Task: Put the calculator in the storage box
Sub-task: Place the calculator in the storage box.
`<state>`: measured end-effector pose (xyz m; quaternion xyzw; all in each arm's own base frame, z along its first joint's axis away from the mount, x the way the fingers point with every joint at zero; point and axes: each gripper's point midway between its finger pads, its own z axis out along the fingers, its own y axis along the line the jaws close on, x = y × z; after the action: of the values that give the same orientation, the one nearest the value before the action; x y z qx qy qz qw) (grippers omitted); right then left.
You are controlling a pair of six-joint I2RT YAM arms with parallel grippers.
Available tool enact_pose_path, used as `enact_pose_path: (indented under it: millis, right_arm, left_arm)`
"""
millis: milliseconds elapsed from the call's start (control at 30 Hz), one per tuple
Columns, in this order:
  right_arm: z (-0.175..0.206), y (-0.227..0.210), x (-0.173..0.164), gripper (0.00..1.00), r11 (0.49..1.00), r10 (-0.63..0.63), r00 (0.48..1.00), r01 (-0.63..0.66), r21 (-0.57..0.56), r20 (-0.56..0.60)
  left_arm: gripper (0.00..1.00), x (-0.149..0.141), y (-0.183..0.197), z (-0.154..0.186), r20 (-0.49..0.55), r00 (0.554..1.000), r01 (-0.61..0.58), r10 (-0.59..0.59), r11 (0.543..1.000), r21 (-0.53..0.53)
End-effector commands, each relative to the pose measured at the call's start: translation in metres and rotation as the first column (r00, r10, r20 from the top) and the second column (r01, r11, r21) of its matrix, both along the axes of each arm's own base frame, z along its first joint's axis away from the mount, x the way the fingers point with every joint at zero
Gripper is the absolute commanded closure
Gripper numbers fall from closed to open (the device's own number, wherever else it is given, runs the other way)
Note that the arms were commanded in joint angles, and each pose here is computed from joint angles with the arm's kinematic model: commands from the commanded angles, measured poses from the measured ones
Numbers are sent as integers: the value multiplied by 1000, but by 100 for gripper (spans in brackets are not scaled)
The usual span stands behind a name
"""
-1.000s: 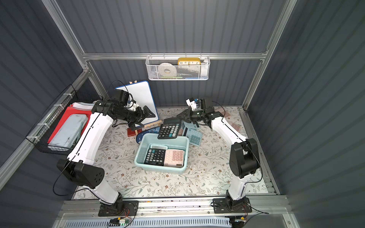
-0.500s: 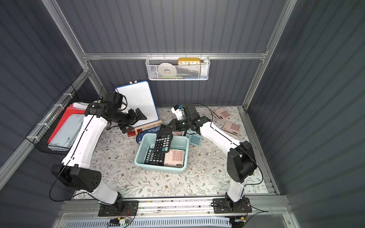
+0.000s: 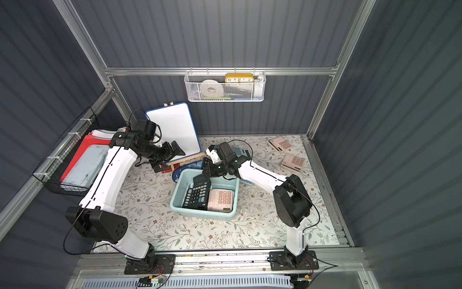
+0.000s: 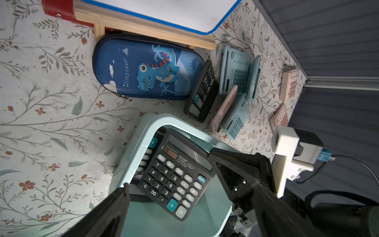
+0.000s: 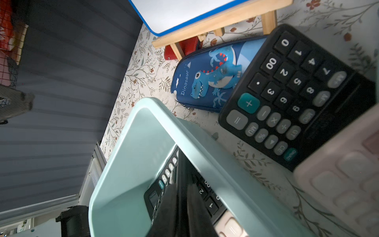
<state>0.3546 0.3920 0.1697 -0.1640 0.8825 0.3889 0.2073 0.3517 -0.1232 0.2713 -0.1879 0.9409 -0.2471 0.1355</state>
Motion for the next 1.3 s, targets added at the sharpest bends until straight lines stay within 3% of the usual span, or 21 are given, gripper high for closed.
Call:
enact_pose_path:
  millis: [0,600,767,867,1267]
  right_arm:
    - [0,10,3,100,999,-24,1000,24,27,7]
    - [-43,35,-13,99,999,-46,995,46,-8,-86]
    - [-43,30,-16,77,998,-44,995,40,-44,-89]
    - [-40,27,-18,70,998,-42,995,36,-60,-94]
    - [-35,10,-21,55,988,-53,990,34,-148,-128]
  left_arm:
    - [1,-11,1,3,-3,1000,12,-12,1000,-9]
    - [1,-11,1,-4,-23,999,23,-23,1000,-16]
    - [1,-10,1,-5,-25,999,23,-24,1000,-17]
    - [1,-10,1,-6,-24,999,22,-22,1000,-18]
    - [1,-10,3,-11,-42,999,10,-11,1000,-11]
